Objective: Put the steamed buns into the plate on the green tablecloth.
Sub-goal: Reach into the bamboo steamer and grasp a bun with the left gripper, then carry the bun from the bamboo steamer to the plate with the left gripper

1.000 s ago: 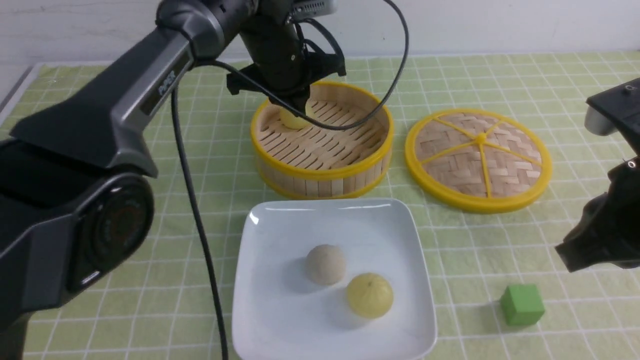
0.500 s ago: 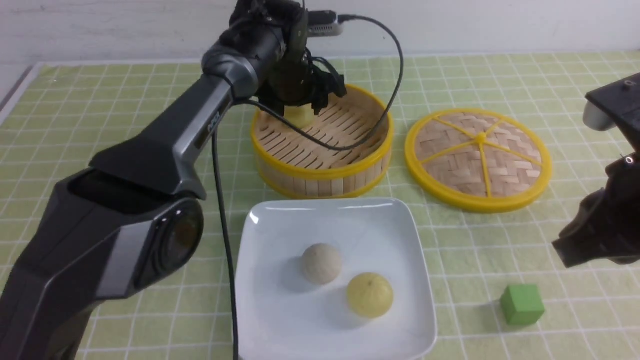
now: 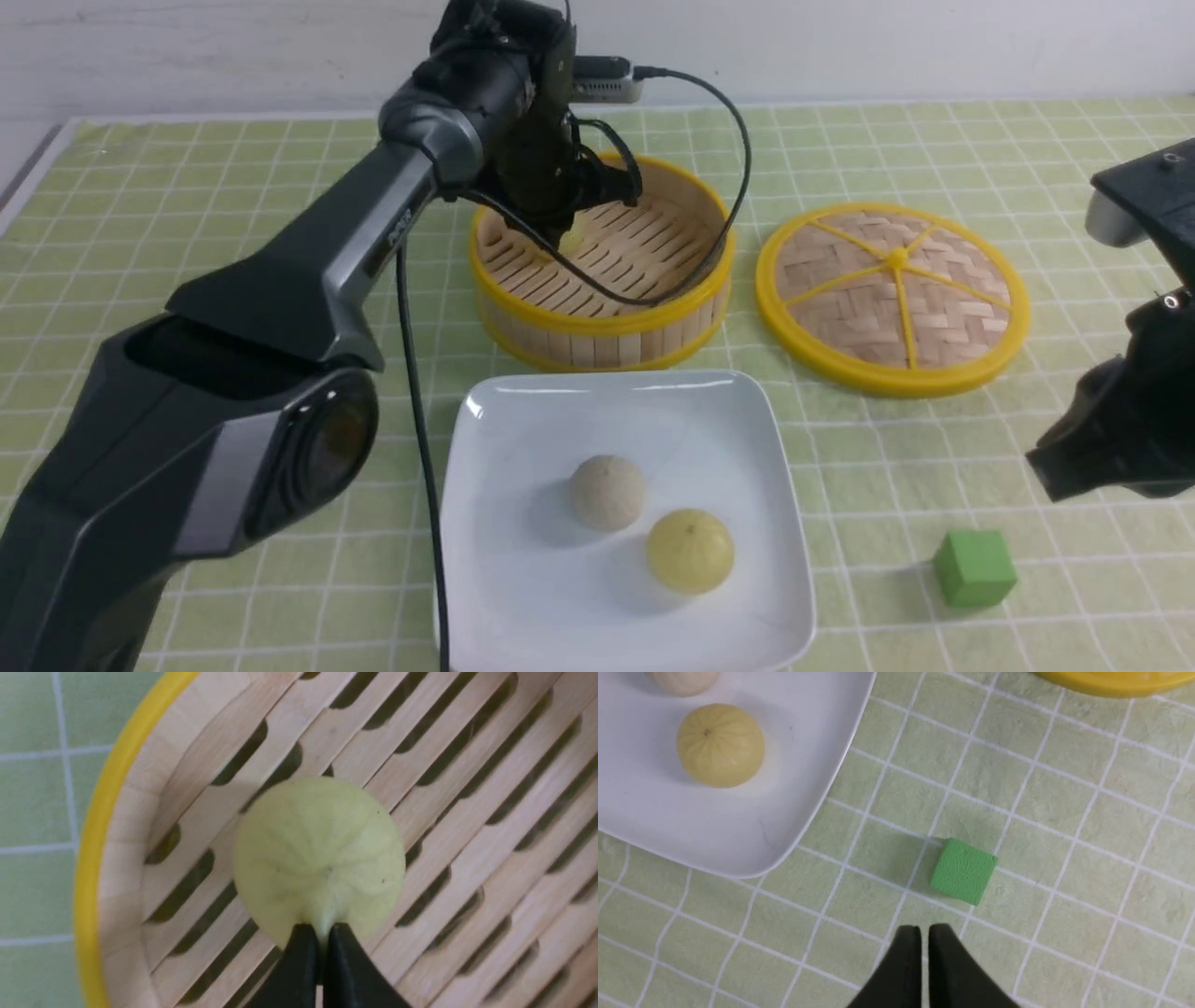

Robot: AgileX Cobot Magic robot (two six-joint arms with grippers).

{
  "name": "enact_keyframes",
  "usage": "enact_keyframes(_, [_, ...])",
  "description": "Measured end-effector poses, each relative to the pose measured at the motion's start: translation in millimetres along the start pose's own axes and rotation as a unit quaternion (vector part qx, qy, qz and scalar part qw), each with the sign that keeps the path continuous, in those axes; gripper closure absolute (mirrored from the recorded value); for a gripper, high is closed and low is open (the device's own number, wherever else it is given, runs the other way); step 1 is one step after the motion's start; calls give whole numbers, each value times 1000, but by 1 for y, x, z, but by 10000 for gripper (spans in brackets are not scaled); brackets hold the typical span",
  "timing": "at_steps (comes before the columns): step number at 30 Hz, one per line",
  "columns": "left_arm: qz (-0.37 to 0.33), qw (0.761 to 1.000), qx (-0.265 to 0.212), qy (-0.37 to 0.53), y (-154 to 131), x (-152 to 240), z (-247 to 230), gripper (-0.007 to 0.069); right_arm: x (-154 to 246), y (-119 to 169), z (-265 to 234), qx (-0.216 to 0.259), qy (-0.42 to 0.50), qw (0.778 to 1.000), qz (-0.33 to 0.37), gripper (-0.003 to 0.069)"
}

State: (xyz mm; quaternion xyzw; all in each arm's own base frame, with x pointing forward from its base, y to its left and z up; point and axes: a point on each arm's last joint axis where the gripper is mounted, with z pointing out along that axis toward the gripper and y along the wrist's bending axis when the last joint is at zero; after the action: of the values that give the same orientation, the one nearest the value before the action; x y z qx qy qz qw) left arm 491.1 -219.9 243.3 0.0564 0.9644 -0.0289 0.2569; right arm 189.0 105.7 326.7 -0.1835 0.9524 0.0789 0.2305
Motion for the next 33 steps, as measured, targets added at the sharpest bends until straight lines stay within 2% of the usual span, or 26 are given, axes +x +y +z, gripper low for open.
enact_keyframes(3, [6,1000,5,-29,3,-10,-34,613,0,0,0,0,2,1000,0,607])
enact_keyframes(7, [11,995,27,-94,8,-24,-107,613,1,0,0,0,8,1000,1,601])
enact_keyframes(11, [15,992,64,-111,7,-24,-141,611,2,0,0,0,10,1000,1,597])
enact_keyframes(15, [19,992,112,-62,6,5,-178,611,3,0,0,0,16,1000,0,592])
enact_keyframes(19, [47,995,83,-1,11,56,-196,611,3,1,0,-6,19,1000,3,588])
enact_keyframes(21, [58,996,64,23,13,80,-199,611,4,2,0,-9,19,1000,5,587])
enact_keyframes(23, [73,994,40,72,12,125,-193,611,4,2,0,-12,20,1000,7,587])
enact_keyframes(29, [91,990,56,95,-13,192,-142,609,5,4,0,-20,30,999,11,580])
enact_keyframes(33, [91,989,64,97,-22,211,-113,605,9,3,-1,-18,49,999,-1,580])
